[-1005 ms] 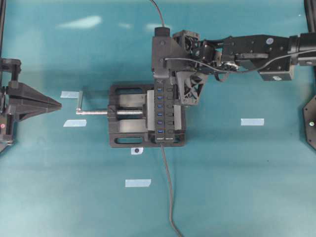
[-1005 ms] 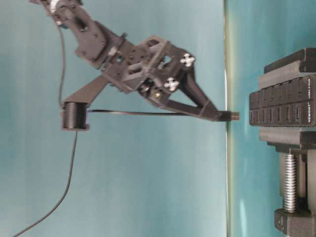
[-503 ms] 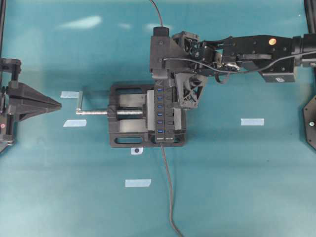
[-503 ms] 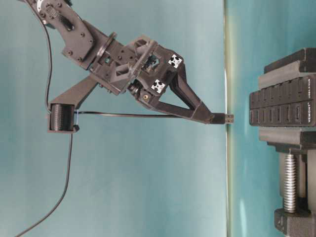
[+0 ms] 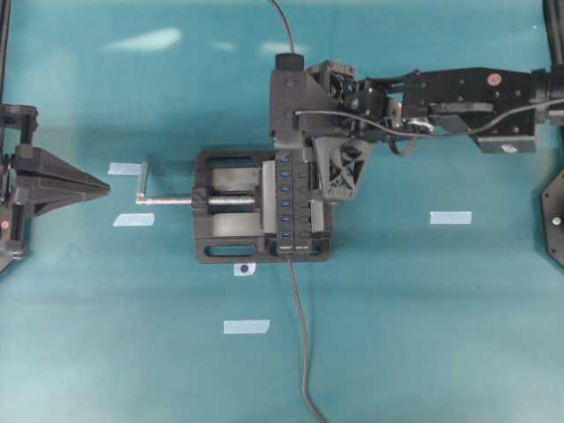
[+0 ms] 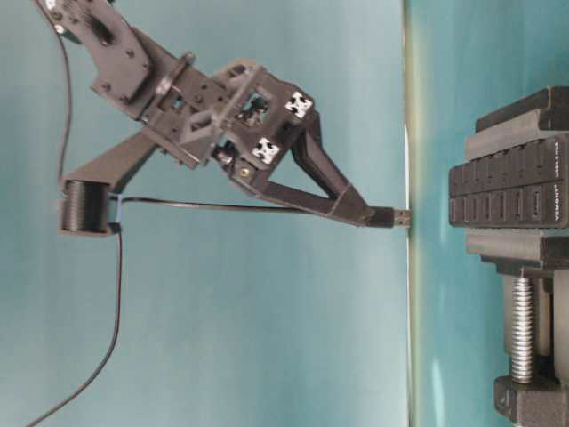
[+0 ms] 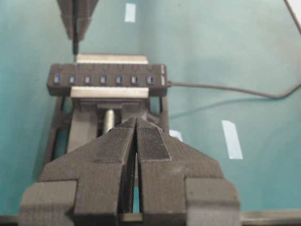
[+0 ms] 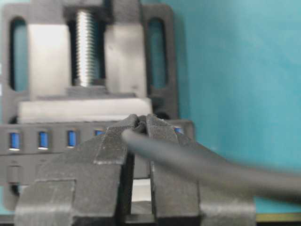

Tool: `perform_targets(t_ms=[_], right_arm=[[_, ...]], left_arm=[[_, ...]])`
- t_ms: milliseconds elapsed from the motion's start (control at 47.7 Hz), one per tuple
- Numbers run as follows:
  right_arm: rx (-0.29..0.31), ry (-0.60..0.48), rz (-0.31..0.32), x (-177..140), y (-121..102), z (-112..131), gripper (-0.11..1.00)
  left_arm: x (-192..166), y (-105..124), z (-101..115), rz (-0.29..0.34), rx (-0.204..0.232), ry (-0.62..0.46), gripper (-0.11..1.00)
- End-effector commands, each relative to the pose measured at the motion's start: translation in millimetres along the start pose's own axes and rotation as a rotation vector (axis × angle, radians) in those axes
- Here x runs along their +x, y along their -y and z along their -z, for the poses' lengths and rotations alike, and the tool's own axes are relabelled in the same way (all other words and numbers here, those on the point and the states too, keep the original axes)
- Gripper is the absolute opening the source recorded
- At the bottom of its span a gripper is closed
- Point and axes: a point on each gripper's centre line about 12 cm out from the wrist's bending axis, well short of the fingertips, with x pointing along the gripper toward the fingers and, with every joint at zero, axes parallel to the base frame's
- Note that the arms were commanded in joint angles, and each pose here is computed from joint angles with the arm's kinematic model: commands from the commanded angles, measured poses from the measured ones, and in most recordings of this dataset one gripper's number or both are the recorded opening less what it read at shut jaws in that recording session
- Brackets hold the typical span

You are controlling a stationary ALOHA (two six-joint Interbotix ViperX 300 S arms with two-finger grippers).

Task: Insert the USB into the front port of the fixed hub.
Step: 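Lift the held USB plug and carry it toward the hub's front port, then align the USB plug with the front port at the hub's end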

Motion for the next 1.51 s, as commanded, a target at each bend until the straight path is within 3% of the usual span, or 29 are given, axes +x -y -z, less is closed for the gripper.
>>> perform_targets(t_ms=[0,587,1487], right_arm=[[0.008,0.067,-0.008,-19,-8,-17,0.07],[0.051,0.016,-0.078,-19,-48,-9,0.07],[0.079,-0.011,-0.117,-6,-75,-3,0.07]], left_arm=[[0,0,-8,0.002,0.0,0.018,0.0],[0,0,-7,0.002,0.0,0.018,0.0],[1,2,-3,0.007,0.002,0.009,0.0]])
